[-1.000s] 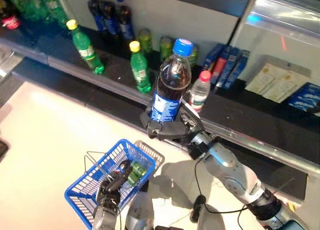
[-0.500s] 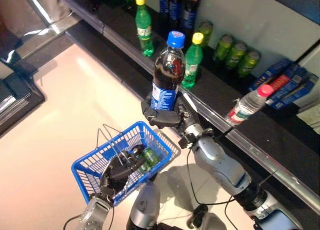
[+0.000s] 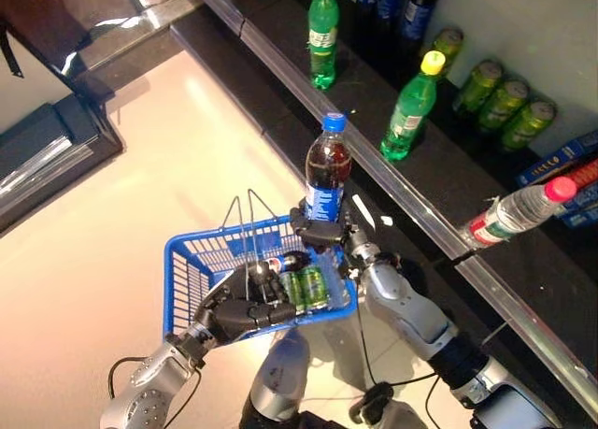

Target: Pick up the drink and place into the basket.

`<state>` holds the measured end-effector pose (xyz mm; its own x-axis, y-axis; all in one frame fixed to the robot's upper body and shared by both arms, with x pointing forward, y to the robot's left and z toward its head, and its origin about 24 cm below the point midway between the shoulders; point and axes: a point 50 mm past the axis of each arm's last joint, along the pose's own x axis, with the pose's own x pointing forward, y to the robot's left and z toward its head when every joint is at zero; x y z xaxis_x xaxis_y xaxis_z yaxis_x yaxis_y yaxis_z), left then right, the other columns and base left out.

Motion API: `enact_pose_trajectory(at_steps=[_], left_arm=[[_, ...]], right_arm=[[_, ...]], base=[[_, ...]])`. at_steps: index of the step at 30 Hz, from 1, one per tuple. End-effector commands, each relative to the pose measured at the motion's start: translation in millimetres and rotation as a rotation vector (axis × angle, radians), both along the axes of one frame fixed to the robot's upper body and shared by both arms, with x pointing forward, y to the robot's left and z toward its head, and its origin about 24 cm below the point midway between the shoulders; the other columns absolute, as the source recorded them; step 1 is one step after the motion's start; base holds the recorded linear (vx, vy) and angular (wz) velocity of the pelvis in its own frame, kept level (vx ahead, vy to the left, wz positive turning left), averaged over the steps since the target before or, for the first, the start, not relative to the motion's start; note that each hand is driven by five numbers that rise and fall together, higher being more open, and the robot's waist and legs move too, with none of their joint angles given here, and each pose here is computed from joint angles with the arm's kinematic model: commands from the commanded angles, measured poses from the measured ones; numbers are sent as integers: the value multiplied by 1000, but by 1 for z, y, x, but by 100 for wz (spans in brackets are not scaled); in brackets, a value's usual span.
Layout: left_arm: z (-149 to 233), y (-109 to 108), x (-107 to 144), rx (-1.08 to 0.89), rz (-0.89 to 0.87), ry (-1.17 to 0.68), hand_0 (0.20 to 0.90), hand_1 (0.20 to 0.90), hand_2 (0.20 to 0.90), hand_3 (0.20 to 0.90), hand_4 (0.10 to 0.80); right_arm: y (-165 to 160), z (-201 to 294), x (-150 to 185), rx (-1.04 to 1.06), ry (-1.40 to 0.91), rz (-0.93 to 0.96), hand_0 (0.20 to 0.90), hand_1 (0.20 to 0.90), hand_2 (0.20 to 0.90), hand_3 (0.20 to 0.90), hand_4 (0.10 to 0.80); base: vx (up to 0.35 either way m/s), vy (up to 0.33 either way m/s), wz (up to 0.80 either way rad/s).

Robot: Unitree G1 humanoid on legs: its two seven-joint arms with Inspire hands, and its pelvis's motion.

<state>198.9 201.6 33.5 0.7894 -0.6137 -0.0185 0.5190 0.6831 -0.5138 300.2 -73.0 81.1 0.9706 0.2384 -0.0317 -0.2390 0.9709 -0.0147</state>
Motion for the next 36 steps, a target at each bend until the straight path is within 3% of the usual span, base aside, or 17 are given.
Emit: enact_pose_trajectory(at_steps=[1,13,25,31,36], left_arm=[[140,-46,-12,-270,-448,-813,300,300,300,200,100],[154,-55,-12,-198,-584,-896,300,300,300,200,100],[167,-62,-14,-195,-629,-970,300,300,300,200,100],[172,-65,-11,-178,-626,-986,300,300,300,200,100],[173,-67,-11,-148,-641,-1003,300,300,300,200,100]], right_arm=[[53,69,0,184,-301,162,300,300,300,200,100],[72,16,12,200,-15,151,300,300,300,200,100],[89,-26,-3,234,190,265,300,300,300,200,100],[95,-50,-12,99,274,355,300,300,300,200,100],[100,-58,-19,109,330,496,300,300,300,200,100]], base=[[85,-77,21],[33,-26,9],[-24,-14,4],[-2,-2,1],[-14,-5,0]])
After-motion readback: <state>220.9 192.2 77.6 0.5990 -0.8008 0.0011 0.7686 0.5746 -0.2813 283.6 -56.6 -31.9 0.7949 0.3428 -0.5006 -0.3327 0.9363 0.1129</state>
